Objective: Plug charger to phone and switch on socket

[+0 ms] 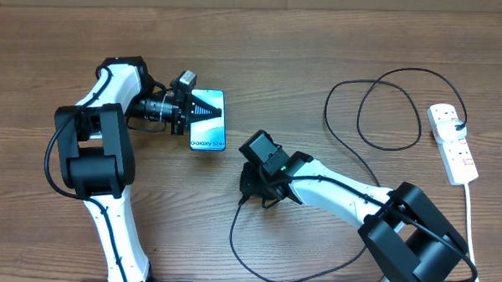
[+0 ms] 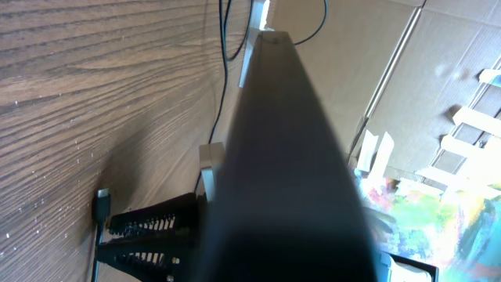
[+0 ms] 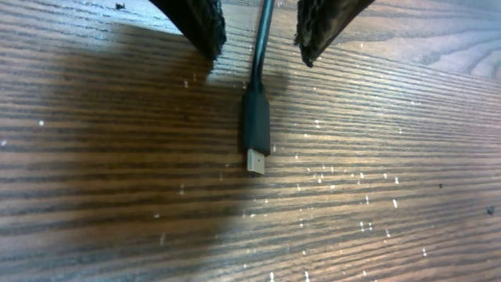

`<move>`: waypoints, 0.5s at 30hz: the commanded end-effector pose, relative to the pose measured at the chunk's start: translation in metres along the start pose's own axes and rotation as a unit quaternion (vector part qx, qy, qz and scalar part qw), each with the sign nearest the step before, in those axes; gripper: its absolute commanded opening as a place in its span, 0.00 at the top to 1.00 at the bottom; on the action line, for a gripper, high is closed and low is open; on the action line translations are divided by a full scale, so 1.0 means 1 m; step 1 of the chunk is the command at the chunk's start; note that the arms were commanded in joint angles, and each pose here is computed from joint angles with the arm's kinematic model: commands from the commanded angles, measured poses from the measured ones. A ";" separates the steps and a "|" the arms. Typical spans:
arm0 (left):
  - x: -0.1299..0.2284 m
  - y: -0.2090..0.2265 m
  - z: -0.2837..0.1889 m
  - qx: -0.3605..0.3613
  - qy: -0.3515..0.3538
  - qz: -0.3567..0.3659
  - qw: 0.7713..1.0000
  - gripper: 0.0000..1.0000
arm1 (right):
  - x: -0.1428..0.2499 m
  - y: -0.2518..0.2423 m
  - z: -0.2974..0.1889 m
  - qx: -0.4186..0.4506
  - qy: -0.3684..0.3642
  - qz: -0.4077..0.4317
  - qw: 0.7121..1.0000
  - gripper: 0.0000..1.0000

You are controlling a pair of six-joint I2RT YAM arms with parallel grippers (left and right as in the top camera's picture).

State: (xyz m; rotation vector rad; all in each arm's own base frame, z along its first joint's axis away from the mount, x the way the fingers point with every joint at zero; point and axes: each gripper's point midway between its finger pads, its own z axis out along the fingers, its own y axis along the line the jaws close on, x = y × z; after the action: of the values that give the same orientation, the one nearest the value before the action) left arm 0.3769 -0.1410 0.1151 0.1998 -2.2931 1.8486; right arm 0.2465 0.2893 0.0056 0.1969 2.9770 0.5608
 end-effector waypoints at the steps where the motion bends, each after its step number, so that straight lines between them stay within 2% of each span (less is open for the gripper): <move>1: 0.003 -0.019 -0.005 0.010 -0.010 0.028 0.999 0.96 | -0.007 0.002 0.002 0.006 -0.016 0.000 1.000 0.73; 8: 0.003 -0.020 -0.004 0.012 -0.010 0.027 0.999 0.96 | -0.010 -0.001 0.006 0.014 -0.025 0.011 1.000 0.76; 11: 0.002 -0.020 -0.004 0.014 -0.011 0.024 1.000 0.96 | -0.010 -0.002 0.010 0.015 -0.024 0.012 1.000 0.84; 13: 0.002 -0.021 -0.004 0.015 -0.011 0.024 1.000 0.95 | -0.011 -0.001 0.010 0.014 -0.025 0.011 1.000 0.96; 15: 0.002 -0.021 -0.004 0.015 -0.011 0.024 1.000 0.96 | -0.011 -0.001 0.010 0.013 -0.026 0.011 1.000 0.96</move>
State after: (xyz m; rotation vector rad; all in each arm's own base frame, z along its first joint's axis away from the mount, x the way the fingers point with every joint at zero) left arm 0.3769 -0.1410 0.1152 0.2007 -2.2924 1.8487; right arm 0.2552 0.2879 -0.0001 0.2438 2.9444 0.5280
